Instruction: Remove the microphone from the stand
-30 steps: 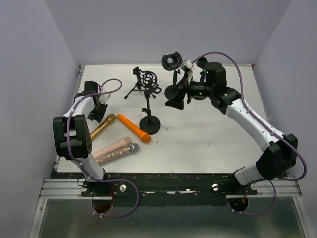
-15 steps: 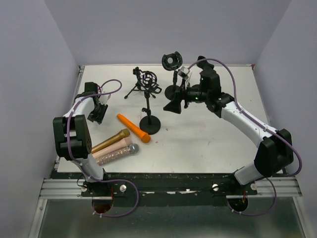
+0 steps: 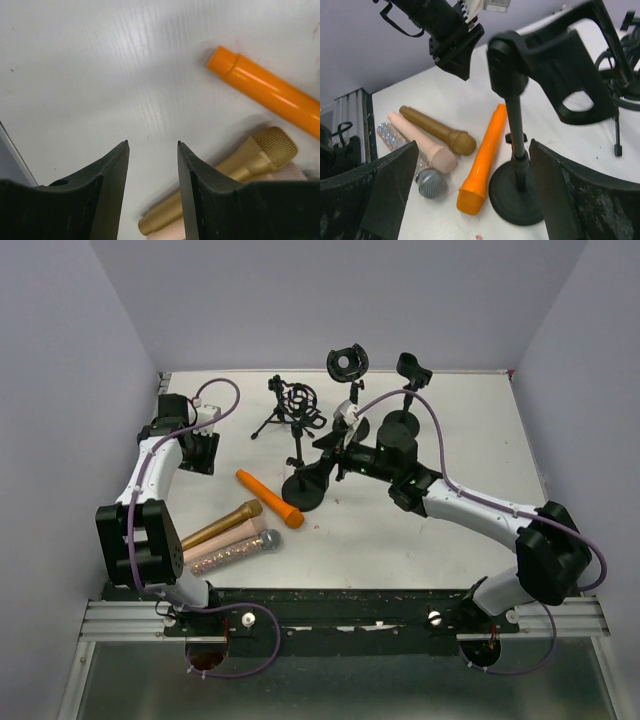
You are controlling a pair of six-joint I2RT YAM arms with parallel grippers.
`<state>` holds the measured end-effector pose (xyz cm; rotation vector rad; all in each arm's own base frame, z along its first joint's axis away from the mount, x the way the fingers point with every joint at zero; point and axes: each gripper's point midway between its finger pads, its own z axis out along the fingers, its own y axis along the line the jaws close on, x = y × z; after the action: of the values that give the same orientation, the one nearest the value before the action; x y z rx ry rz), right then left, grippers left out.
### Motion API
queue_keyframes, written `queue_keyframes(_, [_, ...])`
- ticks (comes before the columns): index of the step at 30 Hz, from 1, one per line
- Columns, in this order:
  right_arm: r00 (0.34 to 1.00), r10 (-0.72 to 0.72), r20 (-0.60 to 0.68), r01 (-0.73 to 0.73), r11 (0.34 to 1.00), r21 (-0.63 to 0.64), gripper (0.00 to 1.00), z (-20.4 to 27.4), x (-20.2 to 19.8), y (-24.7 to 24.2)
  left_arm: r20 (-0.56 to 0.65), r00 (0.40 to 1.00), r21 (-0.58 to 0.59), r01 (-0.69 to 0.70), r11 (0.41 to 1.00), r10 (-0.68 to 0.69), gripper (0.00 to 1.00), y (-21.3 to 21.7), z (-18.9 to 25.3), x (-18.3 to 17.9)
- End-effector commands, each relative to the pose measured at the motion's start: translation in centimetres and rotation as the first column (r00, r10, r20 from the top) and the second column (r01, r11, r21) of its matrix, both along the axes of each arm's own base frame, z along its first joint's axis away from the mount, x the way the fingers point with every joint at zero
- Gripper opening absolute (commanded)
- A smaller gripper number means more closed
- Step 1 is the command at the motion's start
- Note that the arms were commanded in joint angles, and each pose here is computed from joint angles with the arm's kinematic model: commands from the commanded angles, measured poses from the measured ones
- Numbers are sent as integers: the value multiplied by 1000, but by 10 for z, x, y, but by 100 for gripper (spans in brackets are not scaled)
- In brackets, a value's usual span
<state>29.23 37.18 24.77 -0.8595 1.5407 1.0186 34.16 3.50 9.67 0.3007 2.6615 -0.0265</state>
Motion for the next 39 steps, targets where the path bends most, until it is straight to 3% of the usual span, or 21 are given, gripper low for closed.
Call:
queue_keyframes(1, [969, -205, 139, 191, 976, 107, 100, 27, 24, 5, 153, 988, -198, 49, 979, -18, 51, -37, 60, 20])
queue_keyframes(4, [950, -273, 148, 259, 960, 108, 99, 20, 32, 9, 174, 984, -246, 69, 967, -26, 51, -47, 78, 21])
queue_keyframes(14, [924, -371, 90, 359, 925, 127, 78, -1, 56, 20, 241, 969, -310, 129, 942, -54, 51, -68, 116, 19])
queue_keyframes(17, [939, -316, 133, 300, 945, 127, 76, 1, 52, 27, 268, 960, -336, 173, 926, -82, 51, -77, 124, 17])
queue_keyframes(20, [948, -270, 168, 250, 959, 134, 68, 6, 47, 34, 360, 920, -352, 289, 890, -156, 51, -92, 138, 9])
queue_keyframes(22, [950, -254, 182, 233, 964, 126, 61, 5, 46, 37, 460, 858, -338, 409, 848, -230, 51, -105, 152, 1])
queue_keyframes(24, [951, -241, 193, 221, 968, 118, 50, 3, 45, 38, 577, 758, -285, 537, 794, -305, 52, -118, 168, -8])
queue_keyframes(26, [954, -219, 203, 201, 974, 104, 35, 0, 43, 40, 656, 666, -220, 618, 755, -355, 52, -126, 176, -16])
queue_keyframes(32, [948, -168, 272, 163, 986, 42, 1, -1, 31, 32, 672, 512, -72, 764, 641, -535, 53, -153, 184, -26])
queue_keyframes(33, [948, -156, 277, 156, 988, 21, 1, -5, 29, 28, 666, 483, -32, 780, 625, -569, 53, -154, 181, -24])
queue_keyframes(39, [951, -36, 306, 54, 997, -48, 1, -7, 2, -8, 600, 104, 315, 881, 353, -793, 51, -204, 153, -30])
